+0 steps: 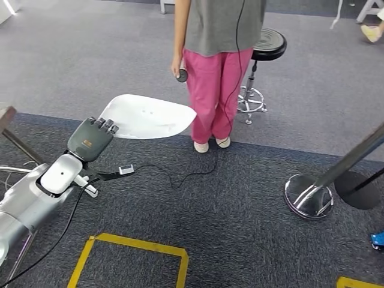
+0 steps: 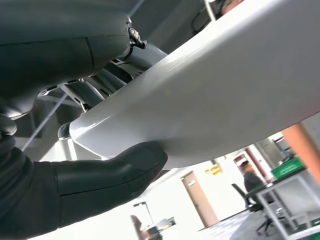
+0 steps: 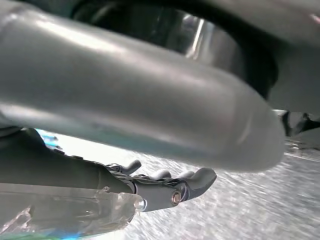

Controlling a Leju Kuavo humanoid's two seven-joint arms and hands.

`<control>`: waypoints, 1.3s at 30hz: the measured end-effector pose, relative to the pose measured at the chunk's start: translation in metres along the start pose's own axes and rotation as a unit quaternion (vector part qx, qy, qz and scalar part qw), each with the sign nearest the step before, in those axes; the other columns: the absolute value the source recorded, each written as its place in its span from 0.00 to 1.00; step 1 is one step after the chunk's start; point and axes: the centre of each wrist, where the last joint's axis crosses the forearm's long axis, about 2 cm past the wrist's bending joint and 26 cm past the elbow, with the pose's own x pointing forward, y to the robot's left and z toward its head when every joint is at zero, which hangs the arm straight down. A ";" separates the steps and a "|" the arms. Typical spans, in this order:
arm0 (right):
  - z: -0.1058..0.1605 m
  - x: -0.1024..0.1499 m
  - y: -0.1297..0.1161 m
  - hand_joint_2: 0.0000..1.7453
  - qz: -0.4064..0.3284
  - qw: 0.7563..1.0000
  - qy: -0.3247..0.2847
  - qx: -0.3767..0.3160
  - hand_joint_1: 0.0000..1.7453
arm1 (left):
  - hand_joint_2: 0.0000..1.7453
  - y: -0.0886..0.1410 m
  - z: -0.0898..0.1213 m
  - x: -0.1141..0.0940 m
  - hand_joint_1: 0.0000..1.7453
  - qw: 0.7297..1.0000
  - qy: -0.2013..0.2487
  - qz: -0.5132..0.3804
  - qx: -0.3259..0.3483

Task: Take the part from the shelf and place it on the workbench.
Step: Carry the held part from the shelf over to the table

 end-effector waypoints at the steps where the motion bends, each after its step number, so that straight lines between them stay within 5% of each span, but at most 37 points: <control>1: 0.000 0.000 0.000 0.00 0.000 1.000 -0.004 0.000 0.00 | 1.00 0.000 0.000 0.001 1.00 1.000 0.000 0.001 0.000; 18: 0.000 -0.005 0.006 0.00 0.008 1.000 0.006 -0.002 0.00 | 1.00 -0.018 0.042 0.002 1.00 0.999 0.007 0.001 -0.031; 39: 0.001 0.001 0.013 0.00 0.017 1.000 -0.010 0.002 0.00 | 1.00 -0.021 0.060 -0.012 1.00 0.999 0.020 -0.005 -0.037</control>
